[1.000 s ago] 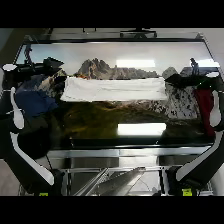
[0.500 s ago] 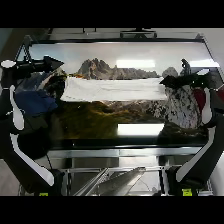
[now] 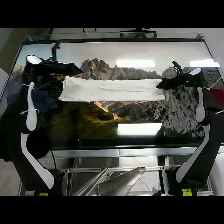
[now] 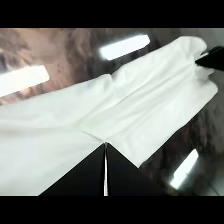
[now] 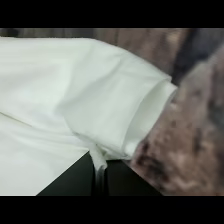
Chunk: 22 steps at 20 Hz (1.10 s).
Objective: Fold the shirts.
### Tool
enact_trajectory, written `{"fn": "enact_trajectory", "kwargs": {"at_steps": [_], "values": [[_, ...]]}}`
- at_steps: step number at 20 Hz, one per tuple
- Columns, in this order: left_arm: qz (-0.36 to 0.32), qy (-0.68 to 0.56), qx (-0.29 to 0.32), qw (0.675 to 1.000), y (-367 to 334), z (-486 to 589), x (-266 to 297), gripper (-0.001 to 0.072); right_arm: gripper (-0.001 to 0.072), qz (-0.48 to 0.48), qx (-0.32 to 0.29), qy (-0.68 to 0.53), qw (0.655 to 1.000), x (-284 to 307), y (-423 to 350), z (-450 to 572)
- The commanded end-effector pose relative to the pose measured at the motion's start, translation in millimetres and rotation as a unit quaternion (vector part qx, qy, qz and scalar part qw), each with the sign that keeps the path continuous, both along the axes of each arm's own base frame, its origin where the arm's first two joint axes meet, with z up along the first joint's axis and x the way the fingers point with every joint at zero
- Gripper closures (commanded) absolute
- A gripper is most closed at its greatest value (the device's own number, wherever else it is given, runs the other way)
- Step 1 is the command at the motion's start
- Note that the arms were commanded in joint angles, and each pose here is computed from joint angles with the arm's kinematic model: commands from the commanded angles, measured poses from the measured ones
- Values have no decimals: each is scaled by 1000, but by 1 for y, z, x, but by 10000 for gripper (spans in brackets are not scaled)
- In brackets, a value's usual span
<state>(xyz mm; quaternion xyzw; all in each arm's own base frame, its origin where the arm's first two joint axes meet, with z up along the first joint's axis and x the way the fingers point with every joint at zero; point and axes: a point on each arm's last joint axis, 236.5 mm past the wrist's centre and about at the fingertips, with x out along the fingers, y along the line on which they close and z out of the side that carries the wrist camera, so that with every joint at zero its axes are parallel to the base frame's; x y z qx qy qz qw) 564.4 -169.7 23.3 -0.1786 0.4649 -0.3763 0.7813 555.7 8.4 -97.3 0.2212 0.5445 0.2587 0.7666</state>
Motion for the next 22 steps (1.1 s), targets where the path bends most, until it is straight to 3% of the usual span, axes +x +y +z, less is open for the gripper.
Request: {"fn": "enact_trajectory", "kwargs": {"at_steps": [1,4,10,16,19,22], "values": [[-2,4,125,992,-36,-42,-6,708,693,-7,43,-24,999,12,13,50],[7,-24,169,985,-92,-66,-4,708,693,5,54,-27,998,2,21,88],[-3,-11,149,989,-179,-117,-22,707,693,54,196,-124,971,-21,73,238],[15,32,81,996,-204,-125,-26,706,693,77,202,-135,967,-33,102,267],[24,36,19,999,-203,-64,-23,706,693,76,201,-140,966,-28,116,266],[22,5,7,1000,-154,29,-22,706,693,70,208,-136,966,-23,140,267]]}}
